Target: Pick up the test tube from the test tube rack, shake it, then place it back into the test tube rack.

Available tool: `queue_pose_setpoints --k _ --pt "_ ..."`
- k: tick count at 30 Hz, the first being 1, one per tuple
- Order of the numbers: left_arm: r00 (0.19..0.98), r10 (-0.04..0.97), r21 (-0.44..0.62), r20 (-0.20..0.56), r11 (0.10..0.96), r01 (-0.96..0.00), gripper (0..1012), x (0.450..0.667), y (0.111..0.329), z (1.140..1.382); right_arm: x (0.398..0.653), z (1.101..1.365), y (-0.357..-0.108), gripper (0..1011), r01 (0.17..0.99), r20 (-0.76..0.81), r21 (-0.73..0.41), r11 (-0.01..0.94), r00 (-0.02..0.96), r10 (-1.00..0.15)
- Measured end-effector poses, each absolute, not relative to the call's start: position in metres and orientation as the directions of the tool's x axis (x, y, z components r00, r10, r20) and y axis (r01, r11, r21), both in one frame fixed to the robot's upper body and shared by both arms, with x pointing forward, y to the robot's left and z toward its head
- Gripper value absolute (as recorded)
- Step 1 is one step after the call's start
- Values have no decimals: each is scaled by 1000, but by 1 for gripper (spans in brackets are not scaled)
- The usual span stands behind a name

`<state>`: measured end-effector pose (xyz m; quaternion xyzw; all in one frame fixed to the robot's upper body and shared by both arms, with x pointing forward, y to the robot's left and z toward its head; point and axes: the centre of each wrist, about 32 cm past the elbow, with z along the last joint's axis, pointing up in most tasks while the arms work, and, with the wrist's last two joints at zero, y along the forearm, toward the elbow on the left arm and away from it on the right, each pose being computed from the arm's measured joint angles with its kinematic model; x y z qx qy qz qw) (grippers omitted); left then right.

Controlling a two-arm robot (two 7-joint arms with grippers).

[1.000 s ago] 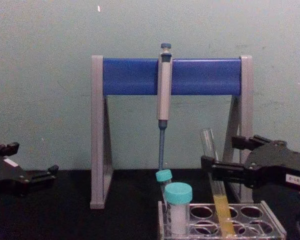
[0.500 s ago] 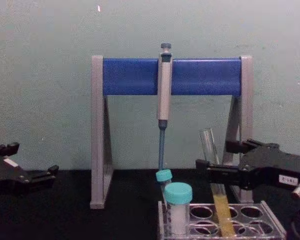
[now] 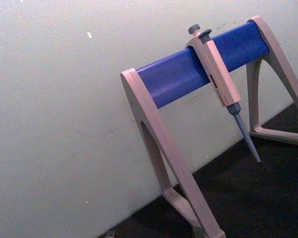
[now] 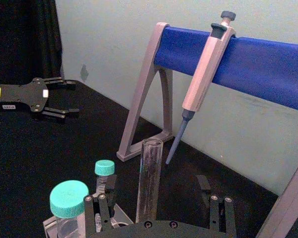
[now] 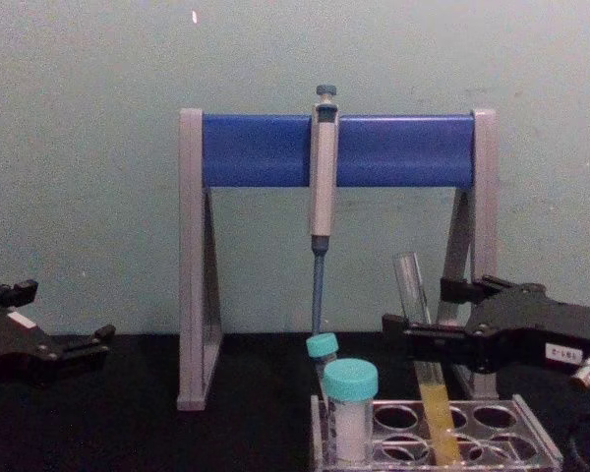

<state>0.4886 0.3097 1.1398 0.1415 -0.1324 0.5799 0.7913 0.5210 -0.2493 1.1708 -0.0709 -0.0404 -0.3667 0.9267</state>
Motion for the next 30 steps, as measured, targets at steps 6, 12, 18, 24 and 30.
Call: queue_pose_setpoints --k 6,12,18,24,30 --pt "292 880 70 374 287 -955 1001 489 310 1140 522 1171 -249 1000 680 122 -101 726 732 -670" --pt "292 880 70 374 287 -955 1001 489 310 1140 522 1171 -249 1000 681 122 -100 726 732 -670" --pt "292 880 70 374 287 -955 1001 489 310 1140 522 1171 -249 1000 681 122 -100 725 732 -671" --pt "292 880 70 374 287 -955 1001 489 310 1140 522 1171 -249 964 682 122 -100 724 731 -671" --pt "292 880 70 374 287 -955 1001 489 310 1140 521 1170 -249 835 682 123 -100 724 731 -672"
